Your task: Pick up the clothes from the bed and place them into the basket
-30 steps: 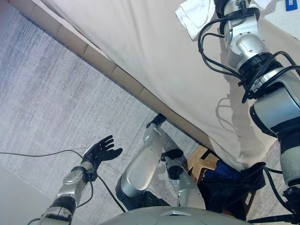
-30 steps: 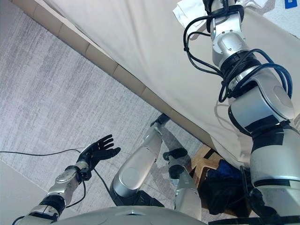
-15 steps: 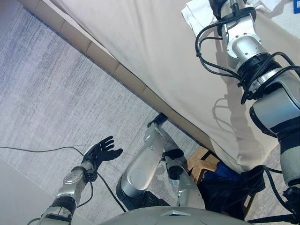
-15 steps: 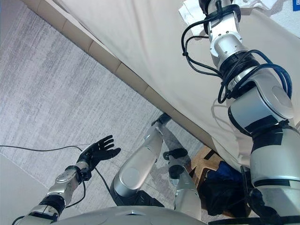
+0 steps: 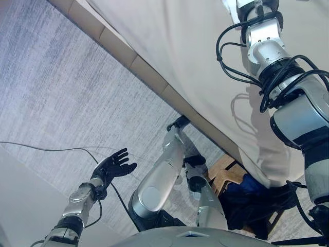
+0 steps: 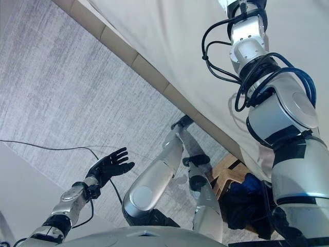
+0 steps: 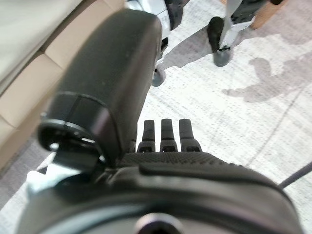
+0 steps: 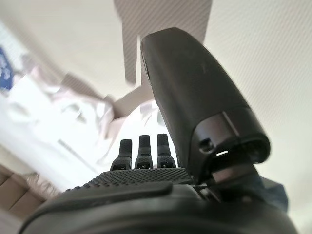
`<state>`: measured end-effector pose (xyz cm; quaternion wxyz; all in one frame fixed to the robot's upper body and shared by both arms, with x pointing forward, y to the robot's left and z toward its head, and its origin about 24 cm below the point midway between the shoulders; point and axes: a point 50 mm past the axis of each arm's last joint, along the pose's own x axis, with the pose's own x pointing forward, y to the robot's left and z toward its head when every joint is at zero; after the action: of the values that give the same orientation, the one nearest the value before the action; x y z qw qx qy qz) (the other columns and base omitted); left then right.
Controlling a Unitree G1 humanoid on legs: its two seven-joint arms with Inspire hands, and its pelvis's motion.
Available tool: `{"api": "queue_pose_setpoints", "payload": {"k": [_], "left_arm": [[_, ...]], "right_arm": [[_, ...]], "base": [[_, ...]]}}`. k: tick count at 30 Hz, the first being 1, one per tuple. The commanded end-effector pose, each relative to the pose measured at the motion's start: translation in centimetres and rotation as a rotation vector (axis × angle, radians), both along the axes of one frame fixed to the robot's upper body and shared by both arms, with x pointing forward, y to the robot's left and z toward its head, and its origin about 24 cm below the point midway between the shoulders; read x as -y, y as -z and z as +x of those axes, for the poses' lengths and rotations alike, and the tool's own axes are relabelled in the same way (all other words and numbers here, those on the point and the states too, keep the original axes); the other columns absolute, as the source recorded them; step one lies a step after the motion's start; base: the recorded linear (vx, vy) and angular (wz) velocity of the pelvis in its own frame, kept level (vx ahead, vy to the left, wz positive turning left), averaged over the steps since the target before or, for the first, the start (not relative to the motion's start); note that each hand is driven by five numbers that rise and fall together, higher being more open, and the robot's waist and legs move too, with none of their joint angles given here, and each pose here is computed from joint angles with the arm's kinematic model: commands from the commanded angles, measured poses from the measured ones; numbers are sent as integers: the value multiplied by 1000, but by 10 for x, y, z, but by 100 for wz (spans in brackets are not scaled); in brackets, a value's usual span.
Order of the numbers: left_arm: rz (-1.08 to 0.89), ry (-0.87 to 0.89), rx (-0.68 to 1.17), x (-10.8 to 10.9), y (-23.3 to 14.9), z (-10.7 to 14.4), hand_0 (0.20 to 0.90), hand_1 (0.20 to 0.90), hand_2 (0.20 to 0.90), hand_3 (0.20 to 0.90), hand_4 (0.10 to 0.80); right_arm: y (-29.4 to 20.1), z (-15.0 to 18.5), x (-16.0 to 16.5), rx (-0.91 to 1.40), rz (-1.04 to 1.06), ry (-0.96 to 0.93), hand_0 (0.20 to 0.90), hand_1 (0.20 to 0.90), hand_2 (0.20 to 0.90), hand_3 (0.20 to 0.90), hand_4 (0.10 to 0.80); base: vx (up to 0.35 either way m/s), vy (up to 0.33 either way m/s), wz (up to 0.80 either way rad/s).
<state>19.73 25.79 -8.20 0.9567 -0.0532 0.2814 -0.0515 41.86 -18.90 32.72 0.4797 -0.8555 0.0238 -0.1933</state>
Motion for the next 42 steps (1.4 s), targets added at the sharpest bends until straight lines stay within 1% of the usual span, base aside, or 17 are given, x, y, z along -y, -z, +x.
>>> {"api": "queue_pose_setpoints", "payload": {"k": [1, 2, 6, 10, 11, 14, 17, 20, 23, 26, 29, 31, 37, 42], "left_arm": [[40, -51, -78, -37, 6, -46, 900, 900, 900, 900, 800], [35, -47, -75, -37, 6, -48, 900, 900, 900, 900, 800], [30, -47, -78, -41, 6, -55, 900, 900, 900, 900, 800], [41, -61, -89, -43, 7, -61, 900, 900, 900, 900, 800], [49, -66, -88, -44, 8, -62, 900, 900, 900, 900, 800], [71, -102, -103, -46, 12, -68, 900, 900, 900, 900, 800], [107, -144, -120, -51, 15, -74, 900, 900, 900, 900, 800], [136, -189, -130, -52, 18, -76, 900, 900, 900, 900, 800], [160, -232, -152, -51, 23, -78, 900, 900, 900, 900, 800], [198, -243, -217, -49, 30, -87, 900, 900, 900, 900, 800], [244, -218, -286, -45, 36, -93, 900, 900, 900, 900, 800], [285, -167, -333, -41, 41, -96, 900, 900, 900, 900, 800], [342, -73, -387, -24, 50, -94, 900, 900, 900, 900, 800], [365, -27, -440, -14, 56, -89, 900, 900, 900, 900, 800]], "right_arm": [[-45, -12, -10, 180, -46, 19, 709, 709, 709, 678, 578], [-47, -13, -6, 204, -24, 19, 300, 300, 300, 200, 100], [-51, -16, 3, 327, 78, -42, 300, 300, 300, 200, 100], [-63, -25, -2, 596, 196, -263, 300, 300, 300, 200, 100], [-68, -29, -9, 703, 258, -365, 300, 300, 300, 200, 100], [-88, -49, -31, 904, 397, -680, 300, 300, 300, 200, 100], [-102, -73, -45, 986, 537, -949, 300, 300, 300, 200, 100], [-114, -100, -45, 1030, 628, -1139, 300, 300, 300, 200, 100], [-113, -124, -30, 1078, 719, -1255, 300, 300, 300, 200, 100], [-97, -140, -8, 1131, 778, -1290, 300, 300, 300, 200, 100], [-78, -148, 10, 1141, 827, -1267, 300, 300, 300, 200, 100], [-64, -151, 22, 1141, 833, -1227, 300, 300, 300, 200, 100], [-47, -158, 46, 1153, 849, -1120, 300, 300, 300, 200, 100], [-46, -166, 60, 1211, 844, -1050, 300, 300, 300, 200, 100]], "base": [[11, 8, 12], [15, 4, 13], [14, -26, 12], [28, -60, 7], [34, -65, -5], [50, -51, -9], [80, -45, -35], [86, -29, -48], [98, -25, -59], [134, -39, -51], [110, 5, -52], [46, -27, -42], [87, -151, -21], [-23, -176, -13]]}}
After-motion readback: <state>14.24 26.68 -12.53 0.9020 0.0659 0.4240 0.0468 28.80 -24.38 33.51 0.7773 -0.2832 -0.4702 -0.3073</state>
